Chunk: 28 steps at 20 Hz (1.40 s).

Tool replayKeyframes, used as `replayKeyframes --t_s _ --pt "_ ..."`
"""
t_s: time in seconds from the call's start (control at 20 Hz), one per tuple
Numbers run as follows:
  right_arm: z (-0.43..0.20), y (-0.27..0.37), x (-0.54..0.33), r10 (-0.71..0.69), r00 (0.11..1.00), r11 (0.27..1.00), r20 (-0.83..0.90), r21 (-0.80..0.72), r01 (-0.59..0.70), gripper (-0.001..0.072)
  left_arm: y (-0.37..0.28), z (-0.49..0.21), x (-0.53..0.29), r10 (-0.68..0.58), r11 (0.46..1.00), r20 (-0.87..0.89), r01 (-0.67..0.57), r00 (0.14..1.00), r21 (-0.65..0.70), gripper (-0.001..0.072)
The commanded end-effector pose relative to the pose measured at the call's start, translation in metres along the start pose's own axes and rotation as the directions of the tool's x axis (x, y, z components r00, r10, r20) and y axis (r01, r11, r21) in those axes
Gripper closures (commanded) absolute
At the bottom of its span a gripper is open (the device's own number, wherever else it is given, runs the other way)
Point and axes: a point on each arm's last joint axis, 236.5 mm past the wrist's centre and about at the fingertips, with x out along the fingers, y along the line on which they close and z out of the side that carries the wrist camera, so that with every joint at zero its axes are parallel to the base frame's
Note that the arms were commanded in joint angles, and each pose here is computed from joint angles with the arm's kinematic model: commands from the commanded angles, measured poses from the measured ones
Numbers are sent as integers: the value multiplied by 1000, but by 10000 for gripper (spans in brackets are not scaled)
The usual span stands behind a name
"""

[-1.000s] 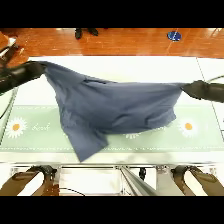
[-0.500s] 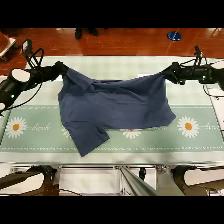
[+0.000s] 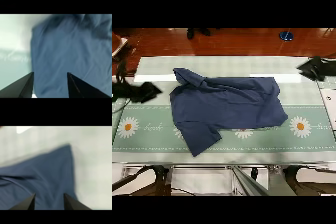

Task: Fold the shirts.

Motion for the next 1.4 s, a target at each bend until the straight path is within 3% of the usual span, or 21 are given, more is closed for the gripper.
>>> replayKeyframes --t_s 0.0,0.15,0.35,0.65,0.85,0.9,0.95,1.0,1.15,1.35 --pt "-69 -59 -33 -187 982 978 -17 95 188 307 44 -77 7 6 984 -108 -25 994 -174 200" --pt "-137 -68 -18 -165 986 956 3 245 160 307 51 -113 27 -50 963 -129 13 990 -271 200" --pt "-187 -53 2 -84 996 945 1 318 80 307 38 -130 43 -123 955 -143 77 982 -286 200" --pt "-196 -48 6 -57 998 942 -18 330 59 307 20 -127 67 -173 956 -147 130 974 -261 201" --pt "-199 -47 6 -50 998 943 -28 328 56 307 8 -114 94 -140 969 -97 115 985 -221 204" --pt "-199 -47 6 -52 998 943 -30 327 59 307 5 -116 99 -125 975 -101 103 987 -197 270" --pt "-200 -49 6 -59 998 944 -35 323 67 307 3 -118 102 -122 978 -108 100 987 -184 521" --pt "-203 -53 6 -76 996 945 -47 314 87 308 2 -119 102 -123 979 -111 102 986 -176 683" --pt "-219 -74 7 -140 982 927 -124 333 174 307 3 -118 102 -123 979 -110 102 986 -178 691" --pt "-231 -86 26 -102 976 893 -194 415 175 308 2 -119 102 -124 979 -112 103 986 -178 691"
